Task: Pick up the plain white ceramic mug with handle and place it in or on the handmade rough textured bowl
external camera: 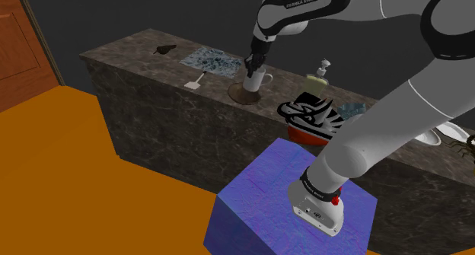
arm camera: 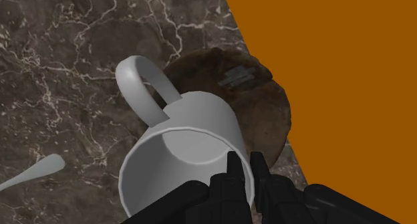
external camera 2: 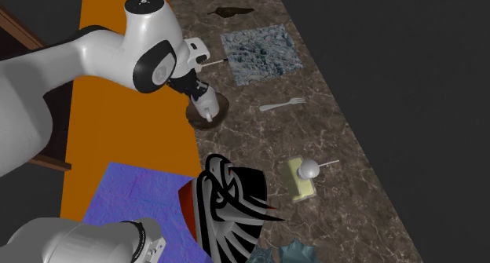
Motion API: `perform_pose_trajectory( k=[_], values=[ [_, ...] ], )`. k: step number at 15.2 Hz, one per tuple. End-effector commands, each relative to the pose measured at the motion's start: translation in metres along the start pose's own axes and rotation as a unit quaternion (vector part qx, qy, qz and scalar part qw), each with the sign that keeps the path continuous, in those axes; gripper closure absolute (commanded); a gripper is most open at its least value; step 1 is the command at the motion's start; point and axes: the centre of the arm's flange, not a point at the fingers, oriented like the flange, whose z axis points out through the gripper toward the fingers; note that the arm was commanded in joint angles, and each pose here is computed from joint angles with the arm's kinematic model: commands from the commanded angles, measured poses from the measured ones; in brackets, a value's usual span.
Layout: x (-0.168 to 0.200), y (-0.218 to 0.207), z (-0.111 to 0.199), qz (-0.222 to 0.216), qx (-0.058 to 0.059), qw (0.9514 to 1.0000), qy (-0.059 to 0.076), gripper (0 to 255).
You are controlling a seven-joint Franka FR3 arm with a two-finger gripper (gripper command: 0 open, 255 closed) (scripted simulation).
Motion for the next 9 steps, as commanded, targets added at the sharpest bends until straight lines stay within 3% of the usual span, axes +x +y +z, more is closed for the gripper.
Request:
perform_pose_trajectory(
  k=[1,4,9],
  values=[
    [-0.001,0.000,0.011,0.000,0.000,1.0000,0.000,255],
    [-0.002,0.000,0.028,0.000,0.000,1.0000,0.000,255],
    [-0.002,0.000,0.028,0.000,0.000,1.0000,0.000,255]
  ],
)
